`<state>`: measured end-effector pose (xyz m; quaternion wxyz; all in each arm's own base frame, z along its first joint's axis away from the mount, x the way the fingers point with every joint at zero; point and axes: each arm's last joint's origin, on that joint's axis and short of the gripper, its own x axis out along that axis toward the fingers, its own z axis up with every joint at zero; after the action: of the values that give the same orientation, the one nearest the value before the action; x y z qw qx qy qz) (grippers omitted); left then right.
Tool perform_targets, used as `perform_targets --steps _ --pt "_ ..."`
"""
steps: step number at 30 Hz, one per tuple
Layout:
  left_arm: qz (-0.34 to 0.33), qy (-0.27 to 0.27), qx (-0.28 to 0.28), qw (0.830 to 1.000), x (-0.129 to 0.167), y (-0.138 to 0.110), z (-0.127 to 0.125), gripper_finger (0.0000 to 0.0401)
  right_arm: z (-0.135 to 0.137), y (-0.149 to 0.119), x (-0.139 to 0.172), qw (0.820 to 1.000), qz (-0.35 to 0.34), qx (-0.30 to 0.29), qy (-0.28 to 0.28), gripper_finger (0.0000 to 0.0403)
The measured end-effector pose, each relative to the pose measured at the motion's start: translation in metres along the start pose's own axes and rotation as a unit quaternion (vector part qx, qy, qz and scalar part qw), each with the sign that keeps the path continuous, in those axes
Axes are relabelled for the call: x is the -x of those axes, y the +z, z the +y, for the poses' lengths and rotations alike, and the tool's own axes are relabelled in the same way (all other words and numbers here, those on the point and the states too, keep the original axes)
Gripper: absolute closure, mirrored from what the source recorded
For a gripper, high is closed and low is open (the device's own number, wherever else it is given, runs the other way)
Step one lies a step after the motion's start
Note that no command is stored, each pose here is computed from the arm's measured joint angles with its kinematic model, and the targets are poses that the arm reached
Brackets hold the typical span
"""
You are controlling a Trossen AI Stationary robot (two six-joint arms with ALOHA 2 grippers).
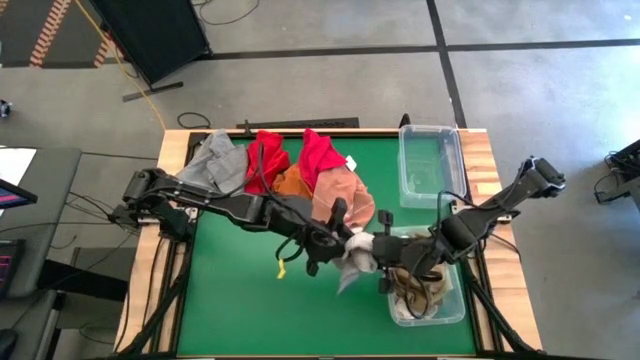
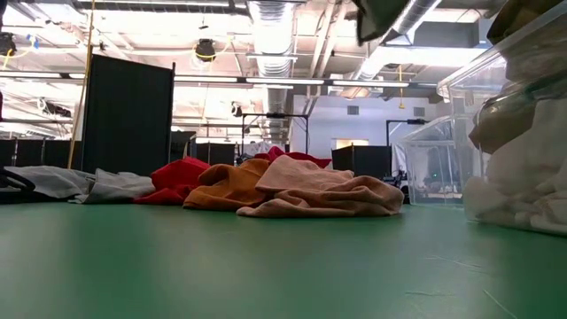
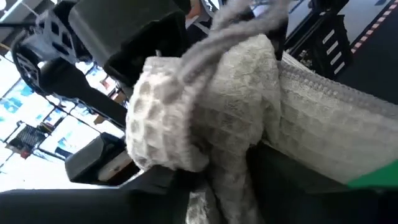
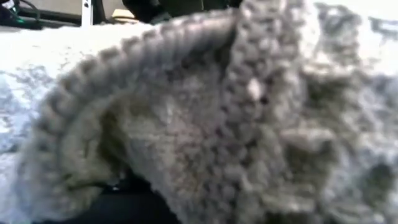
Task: Sort towels by color in basket
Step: Put the grey towel into the bottom transparent bin
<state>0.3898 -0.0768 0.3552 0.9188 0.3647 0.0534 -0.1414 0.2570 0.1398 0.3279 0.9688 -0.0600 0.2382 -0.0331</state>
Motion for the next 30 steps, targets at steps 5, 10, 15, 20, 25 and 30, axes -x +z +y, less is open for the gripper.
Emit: perform_targets --steps 5,10,15,20,25,30 --pt "0.047 -0.01 0.019 0.999 0.002 -0.006 -0.004 0.0213 0.003 -0.01 0.025 0.999 0.04 -0.02 0.017 0.0323" --pt "0.122 -0.059 0.041 0.99 0.005 -0.019 -0.015 0.0199 0.005 -0.026 0.063 0.992 0.095 -0.069 0.039 0.0323" --pt "0.19 -0.103 0.085 0.973 0.01 -0.03 -0.025 0.0201 0.008 -0.04 0.097 0.978 0.141 -0.139 0.062 0.0323" --pt "0.233 -0.131 0.12 0.956 0.015 -0.035 -0.033 0.0201 0.011 -0.058 0.105 0.958 0.228 -0.17 0.041 0.0323" --pt "0.257 -0.163 0.142 0.942 0.019 -0.036 -0.042 0.0201 0.023 -0.072 0.087 0.937 0.299 -0.177 0.033 0.0323" --pt "0.271 -0.179 0.15 0.934 0.021 -0.033 -0.051 0.0201 0.034 -0.088 0.062 0.915 0.369 -0.163 0.017 0.0323"
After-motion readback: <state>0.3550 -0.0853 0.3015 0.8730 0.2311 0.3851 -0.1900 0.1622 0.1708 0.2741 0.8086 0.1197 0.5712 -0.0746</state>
